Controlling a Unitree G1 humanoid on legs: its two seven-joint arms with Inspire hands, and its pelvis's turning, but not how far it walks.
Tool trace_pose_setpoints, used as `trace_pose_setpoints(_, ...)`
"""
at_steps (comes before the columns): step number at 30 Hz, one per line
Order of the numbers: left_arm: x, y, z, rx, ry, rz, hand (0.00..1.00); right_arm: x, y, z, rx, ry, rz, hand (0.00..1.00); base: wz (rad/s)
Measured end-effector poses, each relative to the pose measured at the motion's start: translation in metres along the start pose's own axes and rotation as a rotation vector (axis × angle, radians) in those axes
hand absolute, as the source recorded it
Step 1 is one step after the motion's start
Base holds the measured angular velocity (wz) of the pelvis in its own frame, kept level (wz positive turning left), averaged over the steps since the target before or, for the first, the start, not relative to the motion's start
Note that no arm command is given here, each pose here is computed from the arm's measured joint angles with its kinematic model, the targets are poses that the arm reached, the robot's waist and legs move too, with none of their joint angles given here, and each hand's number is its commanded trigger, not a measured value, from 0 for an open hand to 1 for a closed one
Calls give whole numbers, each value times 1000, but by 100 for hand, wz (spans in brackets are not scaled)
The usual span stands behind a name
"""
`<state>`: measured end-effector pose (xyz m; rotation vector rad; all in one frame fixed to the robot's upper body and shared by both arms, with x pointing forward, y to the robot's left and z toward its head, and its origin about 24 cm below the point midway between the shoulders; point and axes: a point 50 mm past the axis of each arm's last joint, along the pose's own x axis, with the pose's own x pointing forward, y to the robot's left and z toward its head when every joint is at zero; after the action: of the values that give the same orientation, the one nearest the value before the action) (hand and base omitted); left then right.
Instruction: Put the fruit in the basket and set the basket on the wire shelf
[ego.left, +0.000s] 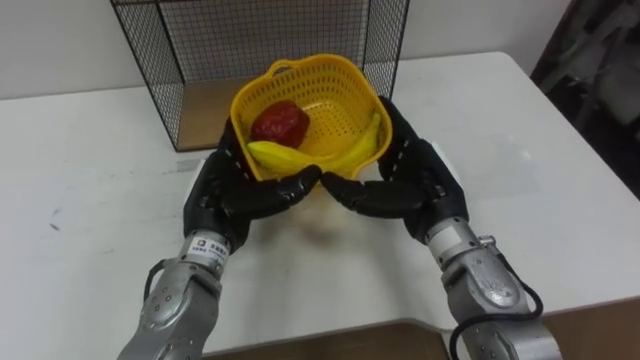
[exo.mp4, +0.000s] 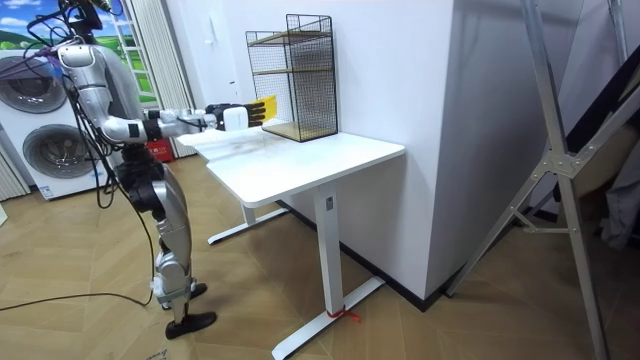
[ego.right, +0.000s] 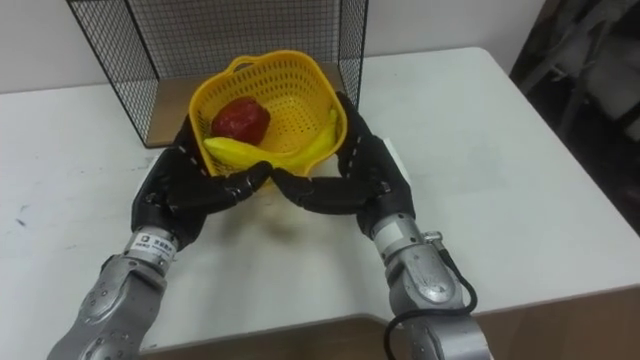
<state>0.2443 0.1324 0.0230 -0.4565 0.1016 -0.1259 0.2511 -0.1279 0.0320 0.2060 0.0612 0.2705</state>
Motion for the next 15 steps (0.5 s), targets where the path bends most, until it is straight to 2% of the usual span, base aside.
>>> trace_pose_setpoints(7,0,-1,8,3,-32,0,0,0,-1,1,20,-5,12,0,-2)
trace_pose_setpoints(15,0,7,11,39,-46,25,0,-2,0,-4,23,12,28,0,-16)
